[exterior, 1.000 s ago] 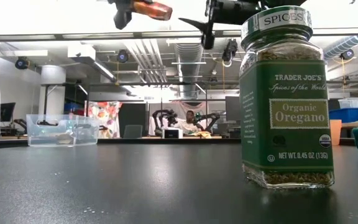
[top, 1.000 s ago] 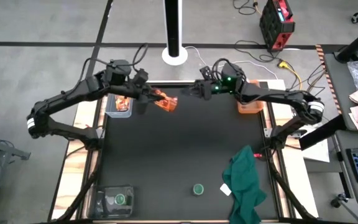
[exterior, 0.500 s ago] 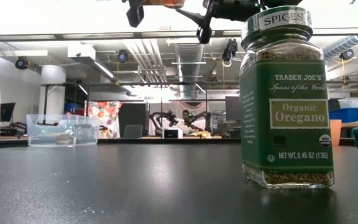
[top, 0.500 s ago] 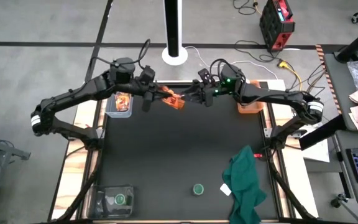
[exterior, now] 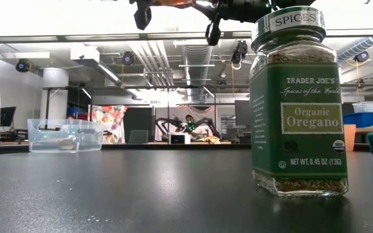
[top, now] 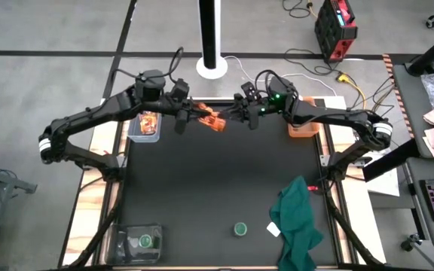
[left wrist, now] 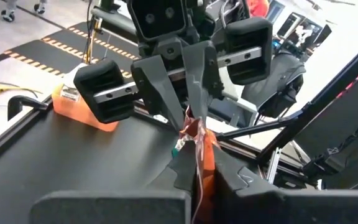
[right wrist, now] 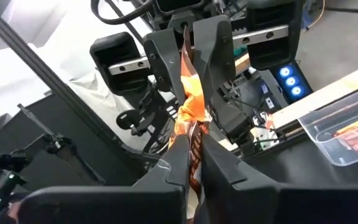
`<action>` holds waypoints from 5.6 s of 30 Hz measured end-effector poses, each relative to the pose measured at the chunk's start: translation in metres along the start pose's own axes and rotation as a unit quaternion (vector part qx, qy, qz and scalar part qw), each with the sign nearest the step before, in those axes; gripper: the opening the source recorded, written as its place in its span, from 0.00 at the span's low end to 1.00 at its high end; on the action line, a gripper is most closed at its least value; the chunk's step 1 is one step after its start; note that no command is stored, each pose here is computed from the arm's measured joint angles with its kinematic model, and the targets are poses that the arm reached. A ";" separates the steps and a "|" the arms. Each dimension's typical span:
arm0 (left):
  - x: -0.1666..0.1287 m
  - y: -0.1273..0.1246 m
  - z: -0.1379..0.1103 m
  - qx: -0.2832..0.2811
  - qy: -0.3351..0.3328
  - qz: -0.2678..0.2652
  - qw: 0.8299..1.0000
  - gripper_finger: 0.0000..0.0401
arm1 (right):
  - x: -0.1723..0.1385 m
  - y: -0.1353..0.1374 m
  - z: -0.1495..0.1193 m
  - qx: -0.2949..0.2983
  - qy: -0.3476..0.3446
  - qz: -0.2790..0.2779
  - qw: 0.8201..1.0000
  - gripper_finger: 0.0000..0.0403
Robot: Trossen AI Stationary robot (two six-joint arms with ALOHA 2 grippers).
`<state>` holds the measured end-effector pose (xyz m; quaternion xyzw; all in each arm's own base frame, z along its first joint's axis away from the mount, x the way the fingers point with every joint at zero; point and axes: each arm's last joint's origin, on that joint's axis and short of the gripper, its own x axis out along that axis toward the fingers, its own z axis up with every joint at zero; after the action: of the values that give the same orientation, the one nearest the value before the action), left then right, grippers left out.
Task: Sort spices by type
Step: Put the orange seasoning pack into the transparent bin, then put the green seasoning bottle into the black bin
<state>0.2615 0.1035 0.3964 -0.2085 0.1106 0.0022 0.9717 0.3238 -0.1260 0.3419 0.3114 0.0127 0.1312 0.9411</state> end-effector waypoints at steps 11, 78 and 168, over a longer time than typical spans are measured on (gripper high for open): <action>-0.030 -0.013 0.008 0.021 -0.045 0.053 0.997 0.00 | -0.004 0.010 0.009 -0.085 -0.035 -0.016 0.996 0.03; -0.092 0.172 -0.079 -0.178 0.378 0.622 0.662 0.26 | -0.021 -0.024 -0.021 0.063 0.110 -0.207 0.970 0.46; 0.201 -0.248 -0.205 0.151 0.295 0.123 0.935 0.76 | -0.014 0.140 -0.307 0.144 0.377 -0.269 0.875 0.02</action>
<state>0.4264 -0.2148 0.2713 -0.0358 0.4161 0.0435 0.9076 0.2445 0.1575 0.1758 0.3549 0.4685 -0.0227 0.8087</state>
